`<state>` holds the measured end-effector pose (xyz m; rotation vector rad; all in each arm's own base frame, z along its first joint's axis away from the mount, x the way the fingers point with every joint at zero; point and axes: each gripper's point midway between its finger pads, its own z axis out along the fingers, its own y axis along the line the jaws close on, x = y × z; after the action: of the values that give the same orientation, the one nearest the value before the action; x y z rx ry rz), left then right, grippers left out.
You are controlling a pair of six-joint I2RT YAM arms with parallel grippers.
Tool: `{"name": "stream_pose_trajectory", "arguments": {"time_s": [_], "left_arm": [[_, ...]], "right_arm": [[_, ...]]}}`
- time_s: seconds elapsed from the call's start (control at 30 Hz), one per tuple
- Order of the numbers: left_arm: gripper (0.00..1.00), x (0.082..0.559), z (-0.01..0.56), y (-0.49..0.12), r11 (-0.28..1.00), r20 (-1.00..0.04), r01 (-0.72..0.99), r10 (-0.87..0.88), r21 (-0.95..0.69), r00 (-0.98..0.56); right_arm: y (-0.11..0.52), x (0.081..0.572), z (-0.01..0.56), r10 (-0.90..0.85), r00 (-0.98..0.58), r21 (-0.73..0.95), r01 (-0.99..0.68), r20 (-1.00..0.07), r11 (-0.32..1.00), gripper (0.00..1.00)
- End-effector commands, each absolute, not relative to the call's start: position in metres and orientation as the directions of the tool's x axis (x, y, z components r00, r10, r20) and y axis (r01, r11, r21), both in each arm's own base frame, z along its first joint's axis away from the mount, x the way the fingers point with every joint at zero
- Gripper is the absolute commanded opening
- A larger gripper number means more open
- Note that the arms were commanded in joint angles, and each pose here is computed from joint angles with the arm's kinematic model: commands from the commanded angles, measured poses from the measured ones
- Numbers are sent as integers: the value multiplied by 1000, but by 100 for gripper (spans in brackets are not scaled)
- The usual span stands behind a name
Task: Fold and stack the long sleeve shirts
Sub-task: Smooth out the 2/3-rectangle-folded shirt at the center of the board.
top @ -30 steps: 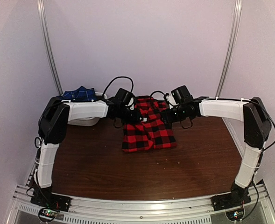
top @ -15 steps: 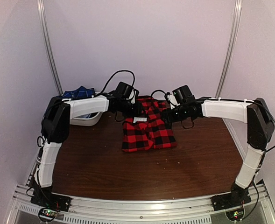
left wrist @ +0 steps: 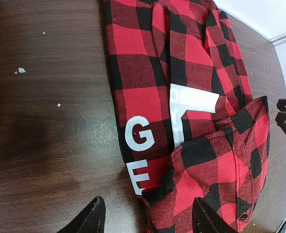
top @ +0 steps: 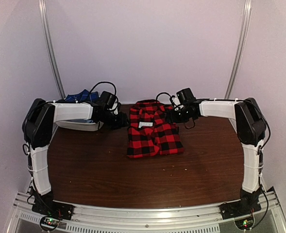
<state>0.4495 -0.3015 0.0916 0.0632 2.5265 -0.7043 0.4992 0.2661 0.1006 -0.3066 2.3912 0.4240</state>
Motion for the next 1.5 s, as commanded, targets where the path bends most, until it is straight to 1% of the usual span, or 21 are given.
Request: {"name": "stream_pose_trajectory", "arguments": {"time_s": [0.0, 0.1, 0.17, 0.23, 0.3, 0.4, 0.47, 0.57, 0.63, 0.7, 0.77, 0.83, 0.93, 1.0, 1.17, 1.23, 1.37, 1.4, 1.43, 1.47], "left_arm": [[63, 453, 85, -316, 833, -477, 210, -73, -513, -876], [63, 458, 82, -324, 818, -470, 225, -62, -529, -880], [59, 462, 79, -329, 812, -466, 231, -56, -536, -883], [54, 464, 76, -333, 806, -462, 236, -52, -543, -885], [47, 467, 76, -337, 798, -461, 244, -48, -551, -886], [36, 471, 84, -343, 780, -483, 274, -40, -562, -875], [32, 474, 90, -346, 769, -501, 296, -36, -566, -864], [24, 475, 98, -350, 756, -531, 338, -15, -560, -847], [16, 475, 103, -352, 745, -550, 366, -2, -557, -835], [11, 474, 110, -354, 730, -576, 399, 8, -555, -817], [7, 474, 114, -354, 724, -597, 418, 10, -549, -802], [5, 475, 113, -353, 728, -606, 420, 9, -541, -795], [3, 480, 105, -351, 743, -607, 411, 9, -528, -794], [0, 485, 93, -349, 764, -593, 387, 8, -516, -805], [0, 495, 60, -339, 812, -550, 309, -18, -495, -835], [0, 497, 50, -337, 823, -539, 290, -23, -488, -842], [0, 502, 34, -336, 832, -523, 276, -19, -481, -852], [0, 502, 33, -337, 832, -522, 276, -18, -481, -853], [1, 503, 33, -337, 833, -521, 276, -17, -480, -853], [4, 503, 33, -337, 834, -522, 275, -18, -479, -853]], "right_arm": [[265, 515, 99, -88, -745, 247, -327, -661, 912, 64], [268, 519, 92, -92, -752, 256, -334, -653, 907, 64], [270, 520, 88, -92, -756, 267, -338, -648, 903, 63], [272, 521, 85, -91, -762, 275, -339, -642, 900, 61], [273, 520, 84, -90, -763, 280, -341, -640, 898, 57], [275, 520, 86, -88, -761, 288, -346, -642, 893, 48], [276, 520, 87, -88, -761, 292, -349, -642, 891, 41], [276, 518, 93, -85, -759, 296, -352, -645, 888, 26], [274, 516, 100, -81, -753, 292, -349, -653, 890, 16], [265, 516, 108, -68, -741, 268, -324, -668, 907, 8], [253, 515, 117, -46, -726, 238, -284, -687, 929, 4], [240, 510, 119, -26, -717, 215, -243, -696, 946, 2], [233, 509, 121, -6, -704, 215, -225, -710, 950, 2], [233, 511, 106, -12, -725, 215, -220, -689, 952, 2], [233, 521, 74, -30, -755, 206, -217, -655, 954, 4], [234, 526, 67, -35, -760, 204, -218, -649, 954, 9], [232, 530, 63, -50, -769, 186, -216, -637, 959, 30], [230, 530, 67, -52, -767, 177, -212, -639, 961, 33], [228, 530, 74, -53, -762, 168, -209, -645, 963, 37], [226, 529, 81, -54, -757, 156, -204, -652, 966, 43]]}}
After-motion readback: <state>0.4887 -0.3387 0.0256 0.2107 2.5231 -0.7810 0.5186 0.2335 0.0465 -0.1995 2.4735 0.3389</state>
